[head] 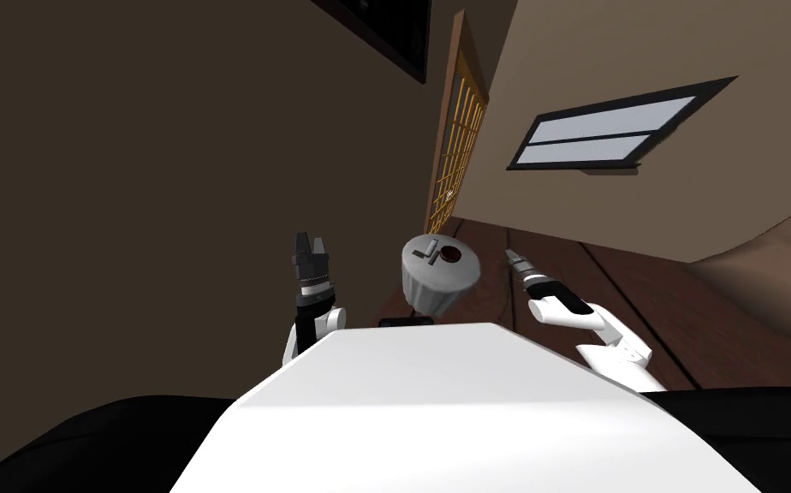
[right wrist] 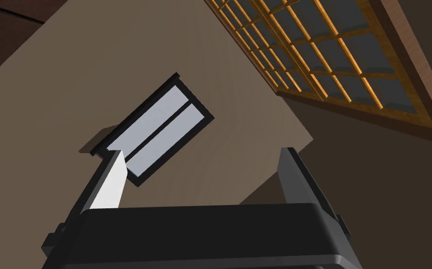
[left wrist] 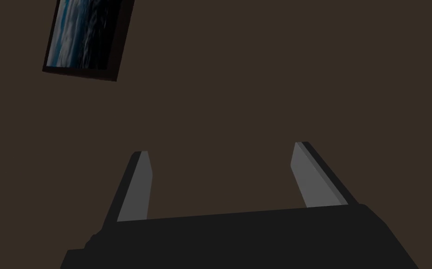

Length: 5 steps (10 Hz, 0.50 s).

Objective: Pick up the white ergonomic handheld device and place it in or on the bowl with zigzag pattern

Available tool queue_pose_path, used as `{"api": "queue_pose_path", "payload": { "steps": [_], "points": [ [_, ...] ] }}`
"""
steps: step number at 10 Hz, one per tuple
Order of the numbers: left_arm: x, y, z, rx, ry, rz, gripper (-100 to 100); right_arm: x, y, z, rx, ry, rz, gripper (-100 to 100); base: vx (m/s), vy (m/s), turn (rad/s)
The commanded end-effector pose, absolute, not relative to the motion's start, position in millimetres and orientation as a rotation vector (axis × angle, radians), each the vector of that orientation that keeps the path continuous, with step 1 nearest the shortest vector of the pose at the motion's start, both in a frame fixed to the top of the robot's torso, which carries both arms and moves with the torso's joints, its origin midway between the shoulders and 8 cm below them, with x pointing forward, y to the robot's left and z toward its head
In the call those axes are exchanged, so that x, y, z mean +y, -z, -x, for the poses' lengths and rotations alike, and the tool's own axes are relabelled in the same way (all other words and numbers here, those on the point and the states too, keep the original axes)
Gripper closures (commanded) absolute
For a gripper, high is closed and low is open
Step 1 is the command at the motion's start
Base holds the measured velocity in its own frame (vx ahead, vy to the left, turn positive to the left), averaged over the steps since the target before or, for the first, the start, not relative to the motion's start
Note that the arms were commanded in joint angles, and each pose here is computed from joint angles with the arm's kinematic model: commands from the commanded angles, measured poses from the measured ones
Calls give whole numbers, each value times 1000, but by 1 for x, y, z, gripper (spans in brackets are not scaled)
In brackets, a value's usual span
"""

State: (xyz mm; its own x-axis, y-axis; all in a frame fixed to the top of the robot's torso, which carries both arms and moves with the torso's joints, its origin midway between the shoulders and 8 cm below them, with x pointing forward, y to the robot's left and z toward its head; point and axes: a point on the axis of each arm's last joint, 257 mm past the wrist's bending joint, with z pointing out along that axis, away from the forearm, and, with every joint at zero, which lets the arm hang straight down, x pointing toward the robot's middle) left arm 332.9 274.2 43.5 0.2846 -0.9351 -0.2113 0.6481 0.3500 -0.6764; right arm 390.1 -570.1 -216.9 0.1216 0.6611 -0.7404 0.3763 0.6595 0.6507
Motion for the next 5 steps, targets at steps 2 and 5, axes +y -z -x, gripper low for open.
{"api": "queue_pose_path", "payload": {
  "steps": [2, 5],
  "points": [
    [274, -43, -333, 652, 1124, 520, 0, -588, 236, -381, 1519, -208, -951, -100, -6, -4, 179],
    [274, -43, -333, 652, 1124, 520, 0, -638, 245, -369, 1555, -103, -1034, -100, -10, 4, 373]
  ]
}}
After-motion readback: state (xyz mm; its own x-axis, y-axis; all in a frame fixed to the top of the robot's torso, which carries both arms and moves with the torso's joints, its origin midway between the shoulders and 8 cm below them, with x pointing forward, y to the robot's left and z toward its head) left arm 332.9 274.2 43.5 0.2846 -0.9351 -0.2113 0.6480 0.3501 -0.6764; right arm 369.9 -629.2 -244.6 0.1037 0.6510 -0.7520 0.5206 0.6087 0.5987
